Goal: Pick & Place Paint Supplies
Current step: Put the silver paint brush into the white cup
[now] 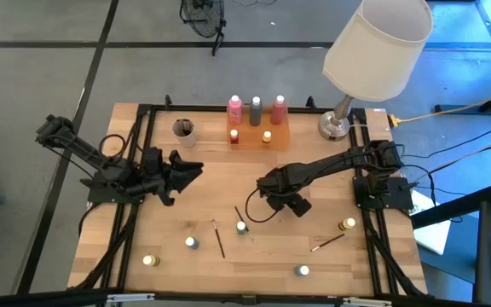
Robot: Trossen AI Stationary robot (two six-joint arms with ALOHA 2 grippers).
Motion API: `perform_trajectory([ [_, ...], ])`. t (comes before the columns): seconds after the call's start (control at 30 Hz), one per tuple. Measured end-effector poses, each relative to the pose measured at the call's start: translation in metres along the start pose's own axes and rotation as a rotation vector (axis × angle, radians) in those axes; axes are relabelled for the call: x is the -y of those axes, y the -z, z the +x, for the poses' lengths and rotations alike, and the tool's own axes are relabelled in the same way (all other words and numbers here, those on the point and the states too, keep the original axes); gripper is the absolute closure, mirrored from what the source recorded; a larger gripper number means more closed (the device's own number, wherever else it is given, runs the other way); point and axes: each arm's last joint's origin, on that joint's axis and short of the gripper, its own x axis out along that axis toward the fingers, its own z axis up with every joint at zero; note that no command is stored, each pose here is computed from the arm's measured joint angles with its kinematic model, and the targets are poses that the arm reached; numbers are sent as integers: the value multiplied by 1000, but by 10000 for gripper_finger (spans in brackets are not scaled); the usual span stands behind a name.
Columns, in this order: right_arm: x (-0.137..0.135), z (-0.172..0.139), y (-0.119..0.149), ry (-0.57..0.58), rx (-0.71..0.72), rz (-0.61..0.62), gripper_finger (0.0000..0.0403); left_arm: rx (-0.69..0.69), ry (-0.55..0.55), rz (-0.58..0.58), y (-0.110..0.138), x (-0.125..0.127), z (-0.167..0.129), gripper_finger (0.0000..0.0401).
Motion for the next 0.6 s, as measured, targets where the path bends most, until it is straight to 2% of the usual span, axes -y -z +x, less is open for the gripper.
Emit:
perform_trajectory([
  [0.6, 10, 0, 3, -9, 47, 7, 224, -4, -1, 1, 2, 0, 1, 274],
])
